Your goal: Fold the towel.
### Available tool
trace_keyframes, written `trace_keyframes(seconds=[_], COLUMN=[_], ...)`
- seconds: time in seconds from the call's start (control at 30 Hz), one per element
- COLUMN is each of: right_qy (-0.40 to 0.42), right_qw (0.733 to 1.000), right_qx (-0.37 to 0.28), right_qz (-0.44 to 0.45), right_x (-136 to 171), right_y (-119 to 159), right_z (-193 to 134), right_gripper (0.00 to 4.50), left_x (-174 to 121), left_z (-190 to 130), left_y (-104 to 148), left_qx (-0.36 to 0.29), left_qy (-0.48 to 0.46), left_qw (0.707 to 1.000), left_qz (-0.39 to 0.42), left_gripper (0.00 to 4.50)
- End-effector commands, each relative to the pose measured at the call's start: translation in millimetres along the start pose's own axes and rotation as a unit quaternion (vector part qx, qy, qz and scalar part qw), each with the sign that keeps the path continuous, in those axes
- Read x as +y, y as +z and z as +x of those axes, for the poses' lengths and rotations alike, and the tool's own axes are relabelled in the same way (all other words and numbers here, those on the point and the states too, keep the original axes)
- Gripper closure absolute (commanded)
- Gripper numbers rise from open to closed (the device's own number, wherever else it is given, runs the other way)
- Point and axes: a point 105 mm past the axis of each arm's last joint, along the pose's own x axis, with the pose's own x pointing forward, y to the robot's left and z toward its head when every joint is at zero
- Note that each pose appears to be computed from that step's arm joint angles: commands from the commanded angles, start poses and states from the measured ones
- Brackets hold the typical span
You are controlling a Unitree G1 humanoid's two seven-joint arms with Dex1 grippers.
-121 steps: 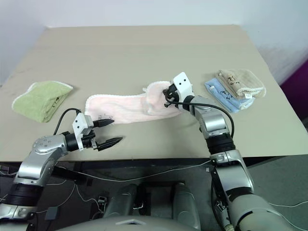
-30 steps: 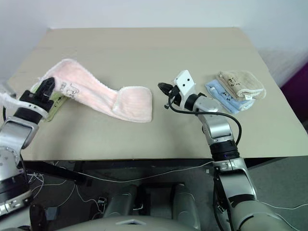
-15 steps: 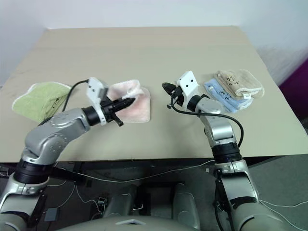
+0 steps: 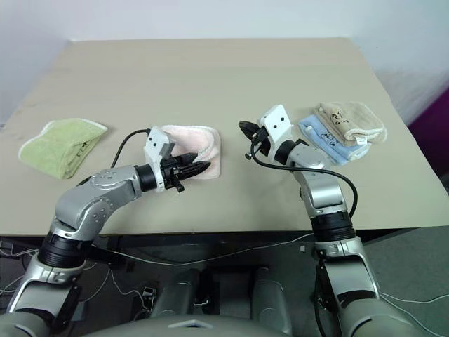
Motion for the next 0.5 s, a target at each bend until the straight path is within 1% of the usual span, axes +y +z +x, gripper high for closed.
trace_keyframes(seconds=[0.03, 0.13, 0.17, 0.23, 0.3, 0.33, 0.4, 0.43, 0.5], right_qy=[-0.004, -0.002, -0.001, 0.002, 0.005, 0.012, 0.025, 0.034, 0.046], right_qw=[0.999, 0.999, 0.999, 0.999, 0.999, 0.999, 0.998, 0.998, 0.997], right_qx=[-0.028, -0.031, -0.032, -0.036, -0.039, -0.045, -0.053, -0.057, -0.064], right_qz=[-0.016, -0.018, -0.018, -0.019, -0.019, -0.016, -0.009, -0.005, 0.008], right_x=[-3, -2, -1, 0, 2, 6, 13, 18, 27], right_y=[18, 20, 22, 25, 28, 32, 38, 42, 48], right_z=[-1, -1, -1, -1, 0, 2, 7, 12, 21], right_gripper=[4.50, 4.50, 4.50, 4.50, 4.50, 4.50, 4.50, 4.50, 4.50], left_x=[-10, -12, -10, 1, 15, 31, 52, 59, 63], left_z=[-10, -27, -35, -49, -57, -61, -66, -67, -63], left_y=[19, 38, 45, 52, 51, 47, 45, 43, 39], left_qx=[-0.042, -0.095, -0.115, -0.134, -0.126, -0.114, -0.100, -0.093, -0.081], left_qy=[-0.023, -0.039, -0.040, -0.015, 0.023, 0.070, 0.126, 0.144, 0.152], left_qw=[0.999, 0.994, 0.991, 0.989, 0.990, 0.990, 0.987, 0.985, 0.984], left_qz=[-0.005, -0.040, -0.051, -0.056, -0.052, -0.034, -0.001, 0.017, 0.037], left_gripper=[1.16, 0.13, 0.02, 0.02, 0.02, 0.02, 0.02, 0.19, 0.61])
